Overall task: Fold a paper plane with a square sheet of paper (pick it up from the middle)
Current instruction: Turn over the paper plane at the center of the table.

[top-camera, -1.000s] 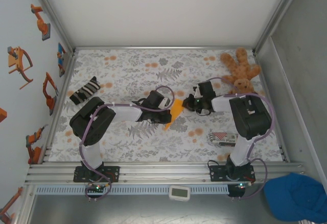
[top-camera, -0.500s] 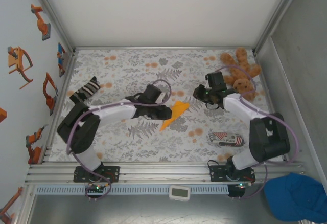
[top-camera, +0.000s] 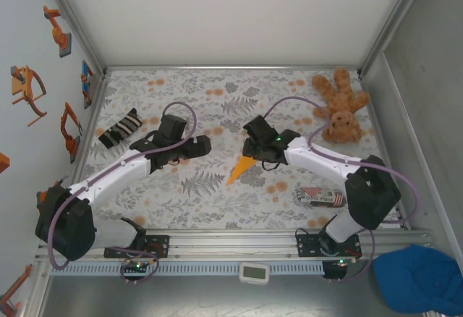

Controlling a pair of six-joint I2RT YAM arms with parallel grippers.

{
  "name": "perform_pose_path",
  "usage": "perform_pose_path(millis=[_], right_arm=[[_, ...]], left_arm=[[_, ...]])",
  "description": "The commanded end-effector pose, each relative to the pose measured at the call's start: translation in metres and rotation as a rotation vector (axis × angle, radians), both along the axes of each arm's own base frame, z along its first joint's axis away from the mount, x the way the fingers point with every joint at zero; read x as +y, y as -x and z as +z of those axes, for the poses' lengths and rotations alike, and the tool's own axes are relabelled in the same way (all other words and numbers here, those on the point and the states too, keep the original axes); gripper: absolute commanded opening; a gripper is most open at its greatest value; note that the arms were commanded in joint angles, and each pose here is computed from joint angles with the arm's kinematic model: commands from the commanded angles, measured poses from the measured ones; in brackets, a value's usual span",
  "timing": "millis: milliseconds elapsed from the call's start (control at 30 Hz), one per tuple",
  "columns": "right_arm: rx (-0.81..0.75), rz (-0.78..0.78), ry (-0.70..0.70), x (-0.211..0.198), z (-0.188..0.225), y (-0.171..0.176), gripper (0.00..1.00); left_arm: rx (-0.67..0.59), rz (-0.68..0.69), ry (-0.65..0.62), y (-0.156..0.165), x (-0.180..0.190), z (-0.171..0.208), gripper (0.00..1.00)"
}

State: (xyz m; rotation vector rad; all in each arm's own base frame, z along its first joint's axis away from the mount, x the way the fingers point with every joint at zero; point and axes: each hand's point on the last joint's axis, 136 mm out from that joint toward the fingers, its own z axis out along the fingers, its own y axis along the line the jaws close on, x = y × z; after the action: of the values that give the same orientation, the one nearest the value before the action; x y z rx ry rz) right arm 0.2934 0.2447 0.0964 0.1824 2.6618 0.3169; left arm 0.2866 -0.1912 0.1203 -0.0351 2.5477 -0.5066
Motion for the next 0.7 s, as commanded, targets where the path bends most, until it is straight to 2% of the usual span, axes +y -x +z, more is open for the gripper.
perform_pose_path(millis=[0, 300, 567, 667], right_arm=[[-0.009, -0.112, 0.069, 0.001, -0.007, -0.008, 0.59], [0.043, -0.177, 0.195, 0.006, -0.031, -0.016, 0.59], [0.081, -0.179, 0.192, 0.011, -0.043, -0.016, 0.58], [0.096, -0.186, 0.192, 0.011, -0.046, -0.013, 0.55]], left_arm=[[-0.002, 0.038, -0.058, 0.004, 0.021, -0.003, 0.96], [0.021, 0.033, -0.085, 0.006, 0.028, -0.012, 0.98], [0.037, 0.03, -0.089, 0.005, 0.028, -0.016, 0.98], [0.043, 0.03, -0.088, 0.005, 0.028, -0.018, 0.98]])
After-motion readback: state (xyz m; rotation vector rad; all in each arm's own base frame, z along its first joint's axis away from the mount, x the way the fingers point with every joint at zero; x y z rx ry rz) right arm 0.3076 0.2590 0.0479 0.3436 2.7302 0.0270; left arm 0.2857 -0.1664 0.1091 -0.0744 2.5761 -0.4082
